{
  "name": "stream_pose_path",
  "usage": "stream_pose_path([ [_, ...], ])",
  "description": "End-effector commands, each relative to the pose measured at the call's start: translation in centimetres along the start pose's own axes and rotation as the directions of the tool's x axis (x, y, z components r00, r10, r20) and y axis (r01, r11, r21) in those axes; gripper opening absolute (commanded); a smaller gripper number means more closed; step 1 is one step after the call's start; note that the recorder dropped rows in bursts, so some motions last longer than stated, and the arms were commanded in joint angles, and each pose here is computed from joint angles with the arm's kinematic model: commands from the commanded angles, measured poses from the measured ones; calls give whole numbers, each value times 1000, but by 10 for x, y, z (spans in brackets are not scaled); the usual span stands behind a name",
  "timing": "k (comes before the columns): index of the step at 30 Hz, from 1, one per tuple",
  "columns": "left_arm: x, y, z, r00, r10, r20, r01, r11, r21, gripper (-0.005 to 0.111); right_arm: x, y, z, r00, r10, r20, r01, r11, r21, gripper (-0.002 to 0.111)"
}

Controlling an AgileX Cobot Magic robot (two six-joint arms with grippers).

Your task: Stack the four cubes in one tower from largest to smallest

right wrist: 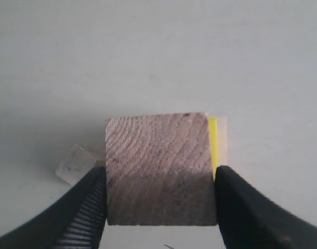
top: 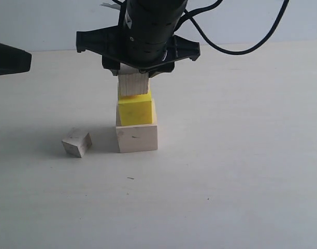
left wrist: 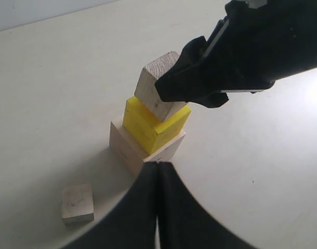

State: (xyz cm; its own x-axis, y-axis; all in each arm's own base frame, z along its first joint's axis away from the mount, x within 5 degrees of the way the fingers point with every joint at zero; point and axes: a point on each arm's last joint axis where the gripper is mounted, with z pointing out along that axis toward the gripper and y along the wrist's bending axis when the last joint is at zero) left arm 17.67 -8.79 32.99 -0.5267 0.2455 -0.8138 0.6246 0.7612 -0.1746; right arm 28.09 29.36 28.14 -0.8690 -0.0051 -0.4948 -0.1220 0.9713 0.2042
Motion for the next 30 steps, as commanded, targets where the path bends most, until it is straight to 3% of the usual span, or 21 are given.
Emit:
stream_pose_path([
  [1, 0, -2, 1, 1000, -10, -1, 10, 1000, 15, 0, -3, 1, -3, 1000, -8, 21, 8, 1000, -2, 0],
  [30, 0, -2, 1, 1000, -11, -4, 11, 1000, 18, 0, -1, 2, 6, 1000, -10, 8, 10, 1000, 0, 0],
])
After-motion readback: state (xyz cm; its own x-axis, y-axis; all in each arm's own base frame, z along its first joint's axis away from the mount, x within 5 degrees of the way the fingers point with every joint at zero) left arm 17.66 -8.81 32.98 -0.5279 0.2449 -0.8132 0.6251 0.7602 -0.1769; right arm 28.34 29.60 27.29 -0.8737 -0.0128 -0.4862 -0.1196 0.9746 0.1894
